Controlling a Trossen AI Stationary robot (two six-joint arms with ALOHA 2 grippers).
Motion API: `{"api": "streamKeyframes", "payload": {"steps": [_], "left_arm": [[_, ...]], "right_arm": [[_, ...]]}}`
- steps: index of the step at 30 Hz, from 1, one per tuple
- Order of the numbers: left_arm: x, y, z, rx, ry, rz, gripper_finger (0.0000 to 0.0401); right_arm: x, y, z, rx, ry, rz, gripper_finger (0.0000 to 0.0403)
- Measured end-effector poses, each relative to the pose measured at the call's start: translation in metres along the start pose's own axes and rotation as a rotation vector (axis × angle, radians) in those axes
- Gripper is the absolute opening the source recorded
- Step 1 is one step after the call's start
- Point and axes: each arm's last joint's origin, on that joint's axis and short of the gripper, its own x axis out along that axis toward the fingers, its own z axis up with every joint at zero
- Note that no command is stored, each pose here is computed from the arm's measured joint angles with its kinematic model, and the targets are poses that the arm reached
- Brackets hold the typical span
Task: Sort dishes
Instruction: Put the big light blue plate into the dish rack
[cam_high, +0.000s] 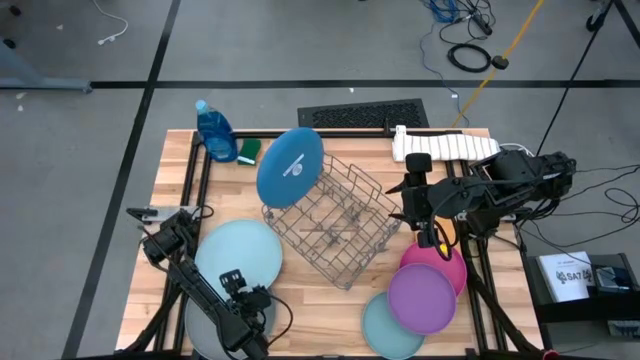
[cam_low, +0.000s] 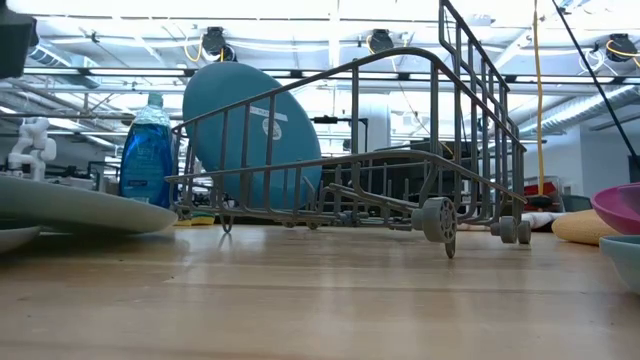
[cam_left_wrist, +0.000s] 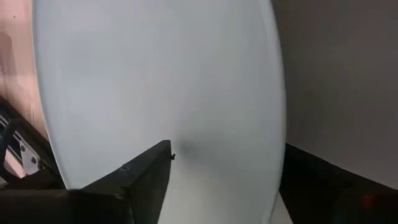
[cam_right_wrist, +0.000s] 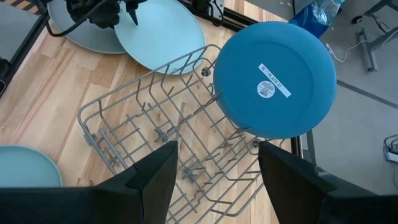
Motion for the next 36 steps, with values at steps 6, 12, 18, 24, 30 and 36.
{"api": "streamKeyframes", "payload": {"steps": [6,12,18,24,30,36], "left_arm": [[-0.002,0.003,-0.001,-0.003,0.018,0.007,0.0142],[-0.021,0.013,-0.001,0.048,0.042,0.073,0.0016],[-0.049,0.027,0.002,0.04,0.017,-0.008,0.0005],[-0.093,0.063,-0.001,-0.061,-0.07,-0.187,0.0003],[-0.135,0.119,-0.01,-0.142,-0.177,-0.385,0.0003],[-0.166,0.178,-0.023,-0.168,-0.321,-0.551,0.0003]], "right_arm": [[0.0,0.0,0.0,0.005,0.0,0.0,0.0217],[0.0,0.0,0.0,0.01,-0.001,0.0,0.0217],[0.0,0.0,0.001,0.013,-0.005,0.0,0.0217],[0.0,0.0,0.001,0.018,-0.005,0.0,0.0217],[0.0,0.0,0.0,0.017,-0.004,0.0,0.0217],[0.0,0.0,0.0,0.015,-0.002,0.0,0.0217]]}}
